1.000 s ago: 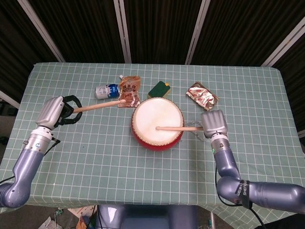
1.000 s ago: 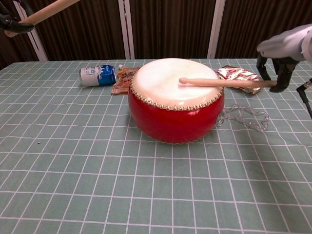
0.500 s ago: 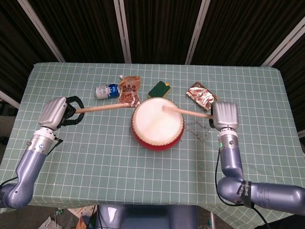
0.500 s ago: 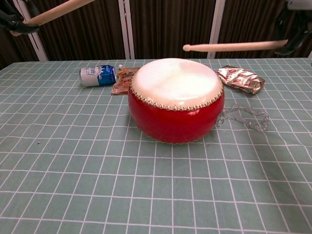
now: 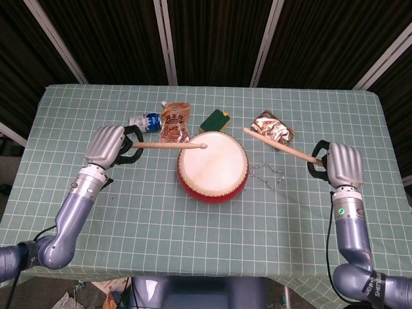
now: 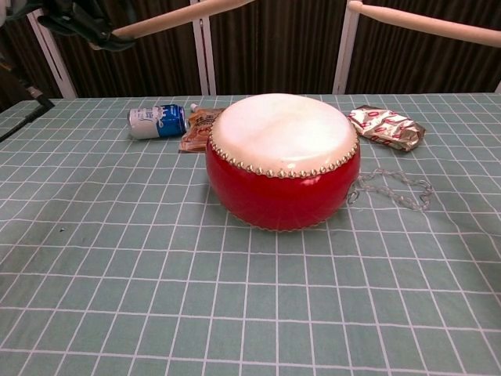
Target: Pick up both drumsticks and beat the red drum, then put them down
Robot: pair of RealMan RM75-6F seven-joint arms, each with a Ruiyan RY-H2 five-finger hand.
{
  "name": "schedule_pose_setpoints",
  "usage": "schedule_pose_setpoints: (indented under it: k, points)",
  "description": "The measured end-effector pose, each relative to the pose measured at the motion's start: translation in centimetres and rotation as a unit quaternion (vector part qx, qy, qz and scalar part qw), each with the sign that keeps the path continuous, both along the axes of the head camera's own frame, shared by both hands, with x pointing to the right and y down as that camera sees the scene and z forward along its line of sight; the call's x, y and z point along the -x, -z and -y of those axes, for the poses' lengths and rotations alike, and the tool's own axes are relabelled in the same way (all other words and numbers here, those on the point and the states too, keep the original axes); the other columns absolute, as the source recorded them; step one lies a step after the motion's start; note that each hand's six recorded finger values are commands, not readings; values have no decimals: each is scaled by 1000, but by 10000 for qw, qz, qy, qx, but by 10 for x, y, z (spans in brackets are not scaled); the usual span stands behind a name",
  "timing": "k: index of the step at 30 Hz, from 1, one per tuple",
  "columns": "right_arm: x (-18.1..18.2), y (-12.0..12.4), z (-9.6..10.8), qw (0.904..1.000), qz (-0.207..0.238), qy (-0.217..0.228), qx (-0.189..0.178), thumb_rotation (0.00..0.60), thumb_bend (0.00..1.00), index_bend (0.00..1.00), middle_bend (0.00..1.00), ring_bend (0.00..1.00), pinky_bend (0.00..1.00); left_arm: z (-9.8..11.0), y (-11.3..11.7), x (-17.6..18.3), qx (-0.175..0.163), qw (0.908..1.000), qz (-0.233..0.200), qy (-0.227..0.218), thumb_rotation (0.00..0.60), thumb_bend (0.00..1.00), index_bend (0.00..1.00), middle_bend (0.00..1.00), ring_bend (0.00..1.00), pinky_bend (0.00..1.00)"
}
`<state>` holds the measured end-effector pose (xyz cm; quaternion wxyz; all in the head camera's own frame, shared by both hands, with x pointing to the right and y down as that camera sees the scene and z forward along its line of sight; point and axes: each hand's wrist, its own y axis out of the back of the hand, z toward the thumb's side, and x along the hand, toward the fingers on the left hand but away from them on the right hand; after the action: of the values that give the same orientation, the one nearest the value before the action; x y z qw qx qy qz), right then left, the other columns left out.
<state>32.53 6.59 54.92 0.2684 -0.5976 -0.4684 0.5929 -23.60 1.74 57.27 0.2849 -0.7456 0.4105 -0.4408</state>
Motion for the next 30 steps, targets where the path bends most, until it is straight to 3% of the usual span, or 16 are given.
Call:
schedule_pose_setpoints:
  k: [6,14,19,26,30]
  points:
    - [-16,3,-6,9997,231,-88,-70,600,620,985,1000,1000,1000,11,1,-34,-154,9996,182,-143,600,543,778,1000,1000,1000]
    - [-27,3,-9,9991,394,-139,-67,600,620,985,1000,1000,1000,23,20,-72,-419,9989,-147,-131,600,543,778,1000,1000,1000]
    - [-29,2,-8,9988,458,-146,-45,600,620,985,1000,1000,1000,26,17,-86,-406,9988,21,-272,600,544,779,1000,1000,1000]
    - [-33,-5,-5,9990,420,-161,22,600,620,985,1000,1000,1000,22,-20,-96,-2,9951,790,-591,600,552,782,1000,1000,1000]
    - [-33,-10,-5,9993,348,-111,67,600,620,985,1000,1000,1000,13,-56,-93,368,9804,1701,-924,600,556,789,1000,1000,1000]
